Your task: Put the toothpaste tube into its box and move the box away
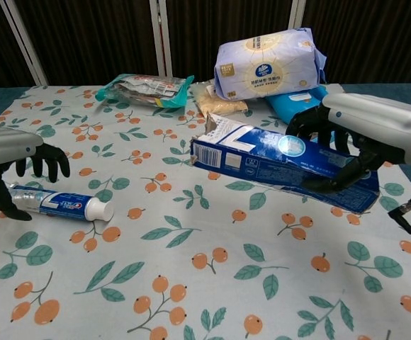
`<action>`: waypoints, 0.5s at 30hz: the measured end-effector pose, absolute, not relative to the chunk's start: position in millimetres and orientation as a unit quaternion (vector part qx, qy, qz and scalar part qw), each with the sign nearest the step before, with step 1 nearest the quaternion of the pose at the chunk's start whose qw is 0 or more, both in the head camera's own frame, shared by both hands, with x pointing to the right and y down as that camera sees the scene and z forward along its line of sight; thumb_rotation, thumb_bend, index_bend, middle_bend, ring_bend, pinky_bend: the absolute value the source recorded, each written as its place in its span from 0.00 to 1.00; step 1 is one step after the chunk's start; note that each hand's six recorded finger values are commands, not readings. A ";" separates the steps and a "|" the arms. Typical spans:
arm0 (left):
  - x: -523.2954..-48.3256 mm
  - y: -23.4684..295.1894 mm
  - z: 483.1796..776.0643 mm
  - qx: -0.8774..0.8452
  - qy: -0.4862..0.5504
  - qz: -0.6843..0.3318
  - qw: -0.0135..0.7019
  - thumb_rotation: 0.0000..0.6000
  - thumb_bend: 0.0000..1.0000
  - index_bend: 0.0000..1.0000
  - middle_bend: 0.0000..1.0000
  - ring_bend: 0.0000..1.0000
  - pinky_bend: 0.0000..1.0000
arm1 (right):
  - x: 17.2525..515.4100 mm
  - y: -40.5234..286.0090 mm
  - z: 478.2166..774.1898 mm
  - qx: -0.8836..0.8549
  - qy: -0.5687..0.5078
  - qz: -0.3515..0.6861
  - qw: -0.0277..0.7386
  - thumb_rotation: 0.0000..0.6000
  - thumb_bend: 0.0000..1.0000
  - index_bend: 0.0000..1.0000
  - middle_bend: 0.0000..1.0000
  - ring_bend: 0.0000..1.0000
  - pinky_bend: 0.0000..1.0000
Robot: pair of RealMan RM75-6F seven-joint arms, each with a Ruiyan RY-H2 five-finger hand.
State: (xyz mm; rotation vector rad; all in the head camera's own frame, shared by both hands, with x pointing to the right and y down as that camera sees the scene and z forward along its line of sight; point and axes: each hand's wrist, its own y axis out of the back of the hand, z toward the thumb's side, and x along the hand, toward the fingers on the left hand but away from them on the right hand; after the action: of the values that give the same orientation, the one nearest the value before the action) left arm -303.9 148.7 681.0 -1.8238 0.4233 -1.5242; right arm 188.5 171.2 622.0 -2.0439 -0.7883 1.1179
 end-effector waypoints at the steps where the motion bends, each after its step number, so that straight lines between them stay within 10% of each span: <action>1: -302.8 149.9 683.0 -0.706 0.162 -0.590 0.358 1.00 0.17 0.32 0.38 0.37 0.39 | 188.7 171.3 622.1 -0.783 -0.303 0.428 0.333 1.00 0.39 0.58 0.57 0.57 0.60; 15: -305.5 157.9 695.0 -0.697 0.145 -0.595 0.373 1.00 0.27 0.41 0.50 0.47 0.49 | 187.5 174.8 620.5 -0.785 -0.304 0.423 0.335 1.00 0.39 0.58 0.57 0.57 0.60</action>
State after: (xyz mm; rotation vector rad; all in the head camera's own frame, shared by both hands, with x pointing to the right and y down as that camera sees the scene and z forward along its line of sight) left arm -305.5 157.9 695.0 -1.7845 0.3705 -1.5253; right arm 187.5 174.8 620.5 -2.0493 -0.7936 1.1034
